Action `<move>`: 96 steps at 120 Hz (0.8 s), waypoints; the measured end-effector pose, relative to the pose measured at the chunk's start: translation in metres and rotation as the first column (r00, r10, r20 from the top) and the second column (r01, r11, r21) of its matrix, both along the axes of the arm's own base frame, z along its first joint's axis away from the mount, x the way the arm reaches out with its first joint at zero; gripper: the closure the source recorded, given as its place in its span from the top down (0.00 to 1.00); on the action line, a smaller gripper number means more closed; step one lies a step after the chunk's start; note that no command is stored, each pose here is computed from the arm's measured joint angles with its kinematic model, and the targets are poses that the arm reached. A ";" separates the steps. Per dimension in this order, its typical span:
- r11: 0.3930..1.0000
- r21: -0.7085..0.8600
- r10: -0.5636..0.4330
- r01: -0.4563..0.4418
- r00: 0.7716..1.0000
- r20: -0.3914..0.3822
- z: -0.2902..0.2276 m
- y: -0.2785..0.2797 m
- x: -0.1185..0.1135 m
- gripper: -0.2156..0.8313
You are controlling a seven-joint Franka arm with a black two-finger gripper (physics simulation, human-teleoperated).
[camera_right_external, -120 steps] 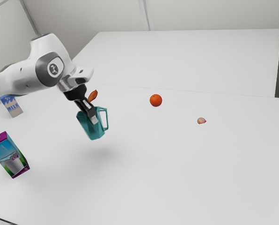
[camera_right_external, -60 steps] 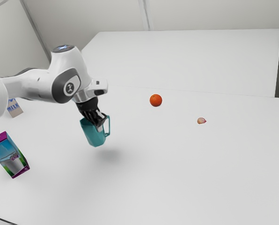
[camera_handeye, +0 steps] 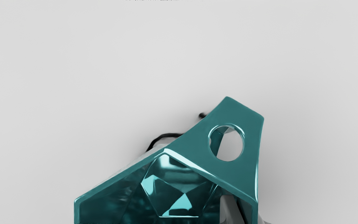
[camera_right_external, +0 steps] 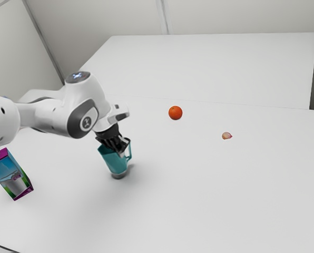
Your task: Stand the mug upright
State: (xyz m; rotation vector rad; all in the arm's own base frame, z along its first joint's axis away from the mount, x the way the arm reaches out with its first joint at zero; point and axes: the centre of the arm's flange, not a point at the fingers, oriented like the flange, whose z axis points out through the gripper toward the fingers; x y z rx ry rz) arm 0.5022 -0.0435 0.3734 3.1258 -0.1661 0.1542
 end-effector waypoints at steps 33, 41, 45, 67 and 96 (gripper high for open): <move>0.997 -0.011 0.074 -0.074 0.997 -0.004 -0.015 -0.001 0.004 0.04; 0.996 -0.013 0.089 -0.089 0.996 -0.013 -0.022 -0.002 0.005 0.04; 0.995 -0.014 0.095 -0.095 0.995 -0.015 -0.024 -0.002 0.005 0.04; 0.993 -0.020 0.118 -0.118 0.993 -0.002 -0.021 -0.005 0.006 0.37; 0.991 -0.029 0.135 -0.134 0.990 0.042 0.006 -0.009 0.006 0.64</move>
